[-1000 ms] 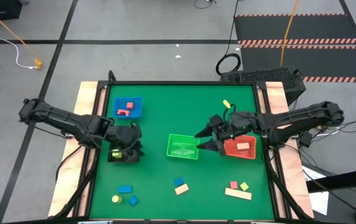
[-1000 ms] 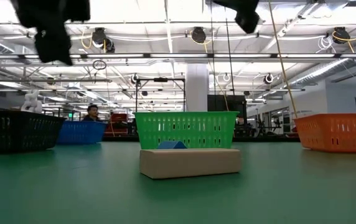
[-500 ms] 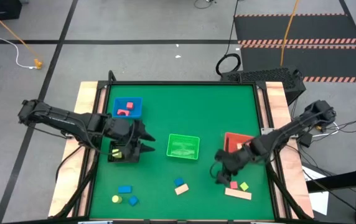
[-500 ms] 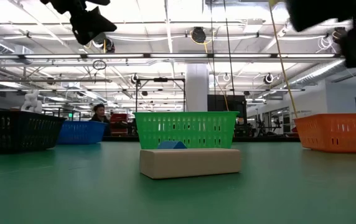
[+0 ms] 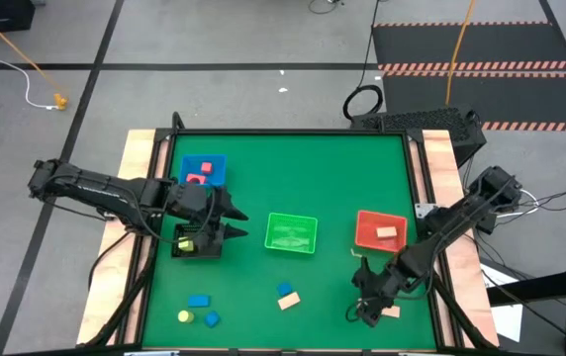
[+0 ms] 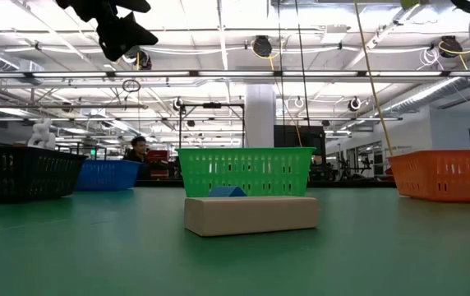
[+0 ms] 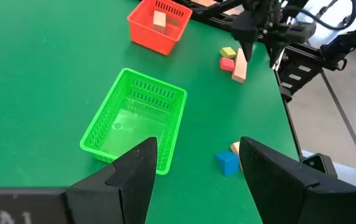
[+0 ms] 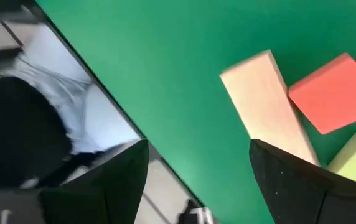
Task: Sort & place blocks by color
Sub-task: Put the right brown block into the orange basket
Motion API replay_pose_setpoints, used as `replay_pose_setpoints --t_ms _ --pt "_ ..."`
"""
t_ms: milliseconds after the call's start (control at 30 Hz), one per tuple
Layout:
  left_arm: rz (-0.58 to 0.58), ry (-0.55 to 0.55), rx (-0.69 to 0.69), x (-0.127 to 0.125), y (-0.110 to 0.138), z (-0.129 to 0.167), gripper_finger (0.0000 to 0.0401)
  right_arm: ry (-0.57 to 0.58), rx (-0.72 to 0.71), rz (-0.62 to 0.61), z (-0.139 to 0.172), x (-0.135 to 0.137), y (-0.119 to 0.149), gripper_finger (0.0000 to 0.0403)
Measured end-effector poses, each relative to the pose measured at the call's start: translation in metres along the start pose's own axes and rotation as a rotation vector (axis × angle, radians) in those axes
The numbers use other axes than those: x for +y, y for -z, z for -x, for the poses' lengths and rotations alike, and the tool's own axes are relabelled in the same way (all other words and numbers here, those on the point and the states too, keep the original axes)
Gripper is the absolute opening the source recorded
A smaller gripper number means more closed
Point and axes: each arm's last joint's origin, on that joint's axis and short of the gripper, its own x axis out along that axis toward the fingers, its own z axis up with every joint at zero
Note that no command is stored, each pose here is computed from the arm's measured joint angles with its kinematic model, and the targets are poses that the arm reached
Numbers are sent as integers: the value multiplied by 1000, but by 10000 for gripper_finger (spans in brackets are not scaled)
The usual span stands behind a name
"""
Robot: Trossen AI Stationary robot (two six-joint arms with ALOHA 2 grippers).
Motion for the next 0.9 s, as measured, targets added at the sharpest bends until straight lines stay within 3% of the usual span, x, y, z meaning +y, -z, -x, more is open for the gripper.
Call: replay_pose_setpoints --t_ms 200,900 --pt "-2 2 1 -1 0 0 227 107 31 61 -19 -8 5 270" --pt "11 8 -16 -1 -1 0 228 107 42 118 -9 -9 13 270"
